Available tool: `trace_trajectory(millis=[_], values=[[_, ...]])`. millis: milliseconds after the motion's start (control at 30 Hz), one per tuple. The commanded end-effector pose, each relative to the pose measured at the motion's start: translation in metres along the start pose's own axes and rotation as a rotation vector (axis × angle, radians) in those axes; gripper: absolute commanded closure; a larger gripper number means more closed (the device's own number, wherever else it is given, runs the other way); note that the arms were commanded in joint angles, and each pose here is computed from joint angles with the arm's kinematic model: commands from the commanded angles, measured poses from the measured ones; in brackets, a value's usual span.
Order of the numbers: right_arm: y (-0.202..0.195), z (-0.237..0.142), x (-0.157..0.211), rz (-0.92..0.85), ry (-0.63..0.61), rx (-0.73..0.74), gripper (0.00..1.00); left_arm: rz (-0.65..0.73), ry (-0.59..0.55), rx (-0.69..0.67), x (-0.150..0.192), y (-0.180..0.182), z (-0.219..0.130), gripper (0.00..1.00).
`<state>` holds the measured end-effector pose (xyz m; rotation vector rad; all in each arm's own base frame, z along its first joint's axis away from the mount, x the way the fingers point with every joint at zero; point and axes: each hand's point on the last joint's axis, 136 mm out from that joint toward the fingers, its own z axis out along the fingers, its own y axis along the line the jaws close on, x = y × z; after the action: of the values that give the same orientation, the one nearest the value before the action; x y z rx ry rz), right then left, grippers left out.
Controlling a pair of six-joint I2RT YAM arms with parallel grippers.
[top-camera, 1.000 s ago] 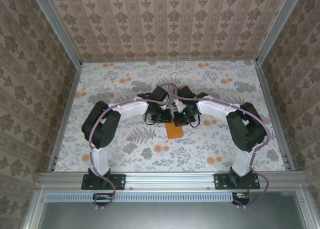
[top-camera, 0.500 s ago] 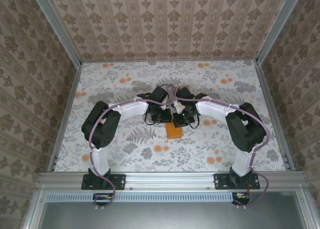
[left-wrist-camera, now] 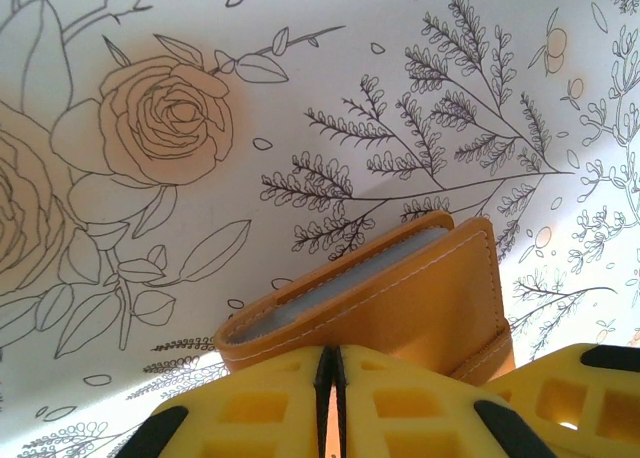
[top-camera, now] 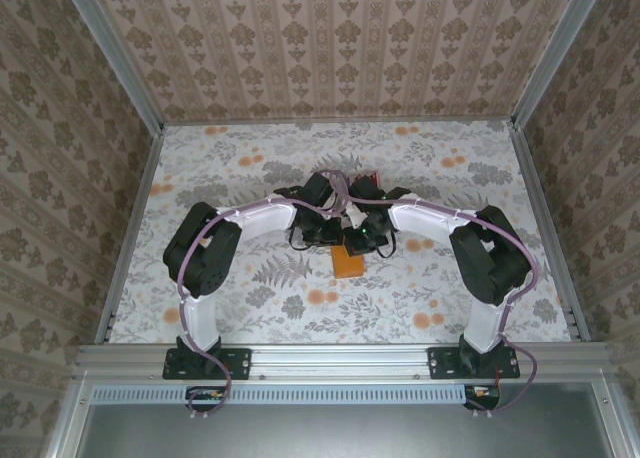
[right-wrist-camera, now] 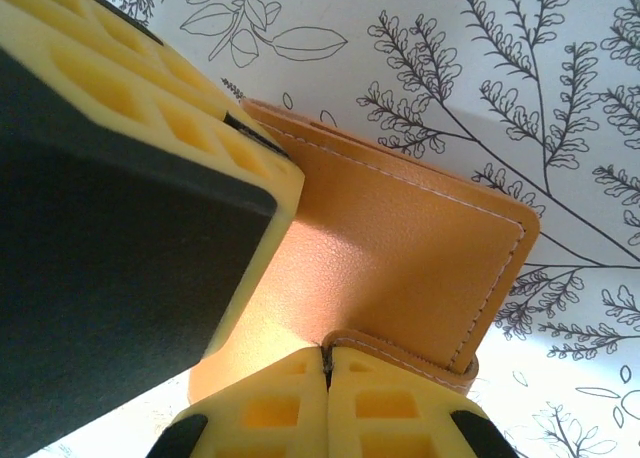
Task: Put the credit cards into the card holder
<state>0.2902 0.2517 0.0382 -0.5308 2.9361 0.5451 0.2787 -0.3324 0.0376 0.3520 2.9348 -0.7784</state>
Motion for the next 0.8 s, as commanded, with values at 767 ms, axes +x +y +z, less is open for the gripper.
trace_trajectory(millis=[767], values=[[-0.002, -0.058, -0.021, -0.069, -0.142, 0.219, 0.58, 0.016, -0.25, -0.099, -0.03, 0.025, -0.078, 0.69]])
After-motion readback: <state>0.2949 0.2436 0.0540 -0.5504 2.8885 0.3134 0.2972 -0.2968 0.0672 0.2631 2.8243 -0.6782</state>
